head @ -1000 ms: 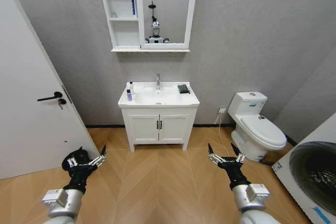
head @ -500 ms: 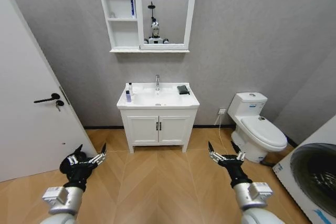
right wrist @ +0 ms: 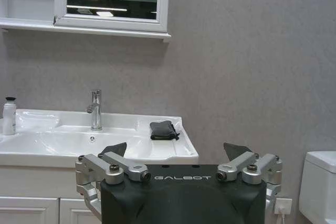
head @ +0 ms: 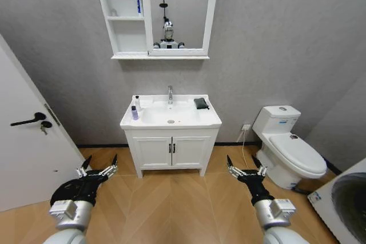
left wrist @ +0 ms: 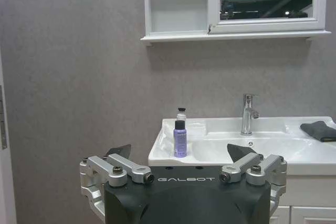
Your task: Move facial cleanser and shampoo from washbasin to cabinet, then wipe washbasin with towel.
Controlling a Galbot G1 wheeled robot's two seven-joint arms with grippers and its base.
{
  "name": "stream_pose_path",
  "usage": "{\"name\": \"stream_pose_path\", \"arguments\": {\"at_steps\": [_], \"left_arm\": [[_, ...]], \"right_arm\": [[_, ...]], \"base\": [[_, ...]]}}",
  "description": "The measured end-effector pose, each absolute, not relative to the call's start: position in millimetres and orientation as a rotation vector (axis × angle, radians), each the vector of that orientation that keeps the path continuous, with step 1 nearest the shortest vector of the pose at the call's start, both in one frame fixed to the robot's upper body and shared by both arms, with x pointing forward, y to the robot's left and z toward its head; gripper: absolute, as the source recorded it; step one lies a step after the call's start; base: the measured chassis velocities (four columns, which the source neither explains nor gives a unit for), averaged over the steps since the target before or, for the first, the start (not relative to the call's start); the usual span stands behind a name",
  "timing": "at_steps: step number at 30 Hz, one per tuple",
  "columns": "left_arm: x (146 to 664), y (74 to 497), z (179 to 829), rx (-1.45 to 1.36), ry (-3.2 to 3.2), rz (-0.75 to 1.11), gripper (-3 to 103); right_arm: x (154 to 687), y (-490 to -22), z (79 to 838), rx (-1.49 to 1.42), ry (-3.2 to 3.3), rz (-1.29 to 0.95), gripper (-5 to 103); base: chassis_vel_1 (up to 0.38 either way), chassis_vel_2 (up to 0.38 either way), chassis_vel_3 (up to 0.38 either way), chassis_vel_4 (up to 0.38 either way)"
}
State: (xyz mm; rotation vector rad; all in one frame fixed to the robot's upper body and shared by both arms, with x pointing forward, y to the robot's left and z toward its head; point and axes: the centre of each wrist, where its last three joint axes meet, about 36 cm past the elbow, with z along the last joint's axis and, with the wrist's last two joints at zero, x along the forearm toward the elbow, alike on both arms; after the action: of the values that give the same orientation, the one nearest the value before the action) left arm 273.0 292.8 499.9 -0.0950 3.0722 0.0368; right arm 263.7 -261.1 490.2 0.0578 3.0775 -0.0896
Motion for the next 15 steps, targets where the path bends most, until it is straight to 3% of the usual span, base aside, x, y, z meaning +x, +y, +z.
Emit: {"name": "stream_pose_path", "arguments": {"at_steps": [15], "left_arm": [[275.0, 294.2, 502.3, -0.095, 3.069, 0.048, 100]], "right_arm": [[267.1, -261.5, 490.0, 0.051, 3.079, -0.084, 100]], "base": [[-0.19, 0.197, 0.2, -0.196]]}}
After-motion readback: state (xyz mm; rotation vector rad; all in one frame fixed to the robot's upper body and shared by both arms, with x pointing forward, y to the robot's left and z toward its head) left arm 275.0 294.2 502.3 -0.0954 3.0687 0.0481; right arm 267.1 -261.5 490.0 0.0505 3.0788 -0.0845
